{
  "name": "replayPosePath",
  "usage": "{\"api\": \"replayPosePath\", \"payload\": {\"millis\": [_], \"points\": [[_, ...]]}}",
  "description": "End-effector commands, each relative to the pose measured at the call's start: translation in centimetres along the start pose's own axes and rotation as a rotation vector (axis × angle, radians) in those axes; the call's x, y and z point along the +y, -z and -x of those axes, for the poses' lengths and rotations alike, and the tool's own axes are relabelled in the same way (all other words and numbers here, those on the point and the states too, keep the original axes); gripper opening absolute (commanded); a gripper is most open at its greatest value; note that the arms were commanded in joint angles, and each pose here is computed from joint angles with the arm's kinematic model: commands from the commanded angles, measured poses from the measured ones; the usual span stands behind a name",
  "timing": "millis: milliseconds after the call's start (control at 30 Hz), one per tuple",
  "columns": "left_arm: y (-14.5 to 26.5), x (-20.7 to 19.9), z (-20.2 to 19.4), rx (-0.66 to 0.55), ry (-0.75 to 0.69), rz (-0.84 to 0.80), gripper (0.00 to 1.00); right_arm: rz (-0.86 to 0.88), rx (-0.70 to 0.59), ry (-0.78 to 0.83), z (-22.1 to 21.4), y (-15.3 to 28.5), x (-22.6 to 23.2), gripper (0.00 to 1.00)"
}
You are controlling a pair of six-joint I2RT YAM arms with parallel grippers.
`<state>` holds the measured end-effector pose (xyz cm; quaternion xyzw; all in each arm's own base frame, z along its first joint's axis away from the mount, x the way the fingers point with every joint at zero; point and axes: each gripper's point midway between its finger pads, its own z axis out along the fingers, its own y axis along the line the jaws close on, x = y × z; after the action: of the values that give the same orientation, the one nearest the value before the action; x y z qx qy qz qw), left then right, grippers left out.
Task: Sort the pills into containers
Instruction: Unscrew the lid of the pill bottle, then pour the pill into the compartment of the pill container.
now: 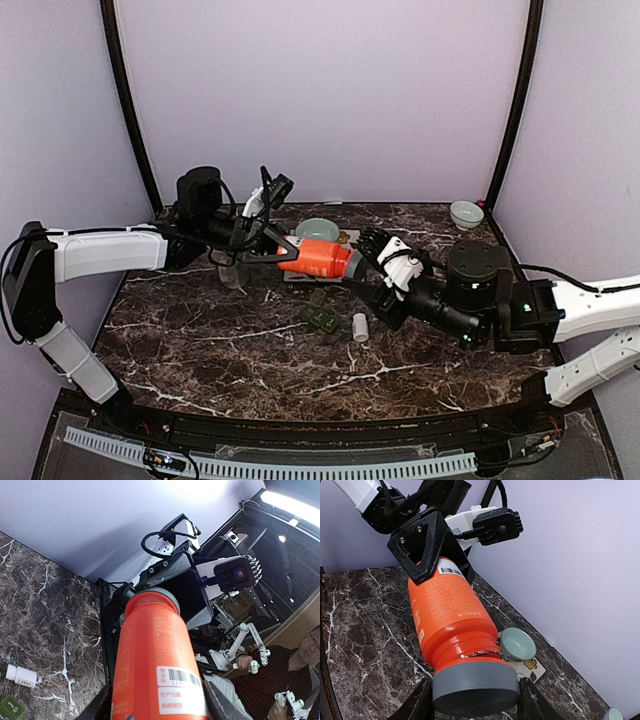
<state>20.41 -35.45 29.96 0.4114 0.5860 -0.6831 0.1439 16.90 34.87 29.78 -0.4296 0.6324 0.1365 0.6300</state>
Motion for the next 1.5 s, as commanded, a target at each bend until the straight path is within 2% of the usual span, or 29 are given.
{"api": "replayPosePath", "payload": {"millis": [0,800,1467], "points": [[-0.2,-3.8,-0.4,0.060,-0.129,-0.119,0.00,-0.084,0.082,0.020,-2.5,0.1,-1.5,0.20],[-0.1,-3.3,-0.4,0.020,-0.140,-0.092,0.00,-0.083,0.048,-0.015,-1.7,0.7,-1.9,0.20],[0.6,-2.1,0.1,-0.137,-0.166,0.008,0.00,-0.118,0.059,-0.057,-2.4,0.9,-2.4,0.19]]}}
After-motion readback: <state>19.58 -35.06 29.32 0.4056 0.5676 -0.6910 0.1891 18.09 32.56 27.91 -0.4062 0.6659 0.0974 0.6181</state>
